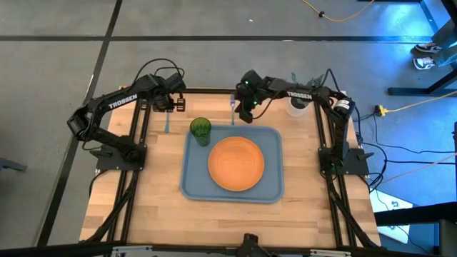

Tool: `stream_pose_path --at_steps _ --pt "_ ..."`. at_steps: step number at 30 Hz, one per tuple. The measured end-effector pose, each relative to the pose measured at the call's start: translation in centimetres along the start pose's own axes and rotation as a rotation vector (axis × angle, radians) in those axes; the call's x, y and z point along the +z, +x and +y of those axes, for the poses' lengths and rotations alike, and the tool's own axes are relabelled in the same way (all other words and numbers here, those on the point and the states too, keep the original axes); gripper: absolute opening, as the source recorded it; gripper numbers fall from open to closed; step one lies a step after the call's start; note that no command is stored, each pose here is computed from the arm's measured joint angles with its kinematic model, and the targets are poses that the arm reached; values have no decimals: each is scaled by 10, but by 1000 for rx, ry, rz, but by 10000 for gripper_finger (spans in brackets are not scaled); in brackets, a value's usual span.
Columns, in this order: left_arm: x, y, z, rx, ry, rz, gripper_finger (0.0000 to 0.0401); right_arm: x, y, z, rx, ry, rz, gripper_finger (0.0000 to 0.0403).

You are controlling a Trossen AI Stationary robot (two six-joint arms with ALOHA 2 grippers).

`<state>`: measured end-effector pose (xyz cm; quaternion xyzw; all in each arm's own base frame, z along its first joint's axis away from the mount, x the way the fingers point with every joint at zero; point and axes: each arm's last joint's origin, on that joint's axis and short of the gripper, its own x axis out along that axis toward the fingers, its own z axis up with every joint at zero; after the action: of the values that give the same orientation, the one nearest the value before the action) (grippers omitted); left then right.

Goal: Pick and place plate/cup/fork/spoon on tray
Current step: Put the blue spoon on the blue tray to the right of the orange plate

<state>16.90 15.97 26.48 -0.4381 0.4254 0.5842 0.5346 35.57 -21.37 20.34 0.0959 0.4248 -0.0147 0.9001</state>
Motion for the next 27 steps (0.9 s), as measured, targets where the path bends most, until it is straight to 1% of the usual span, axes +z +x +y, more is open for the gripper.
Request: stream_pose_path --at_steps 3,5,7,10,13,17,20,23,27 --pt "0 0 0 0 0 0 56 12 -10 -1 -68 -13 17 2" --pt "0 0 0 -3 -1 -3 56 20 -18 -1 -87 19 26 2" --pt "1 0 -1 -10 -3 -14 56 27 -25 0 -90 58 23 1" --pt "3 0 -3 -26 2 -41 56 35 -36 3 -85 82 46 1" --pt "5 0 -4 -35 1 -56 56 42 -46 5 -81 82 61 1" --pt "6 3 -3 -8 44 -87 56 52 -59 9 -79 81 68 4" --pt "5 11 1 11 29 -72 53 58 -69 11 -80 82 71 5" --pt "1 28 5 20 13 -48 39 62 -76 13 -80 77 71 3" --pt "-5 53 10 -18 -18 -6 16 66 -83 14 -81 74 71 5"
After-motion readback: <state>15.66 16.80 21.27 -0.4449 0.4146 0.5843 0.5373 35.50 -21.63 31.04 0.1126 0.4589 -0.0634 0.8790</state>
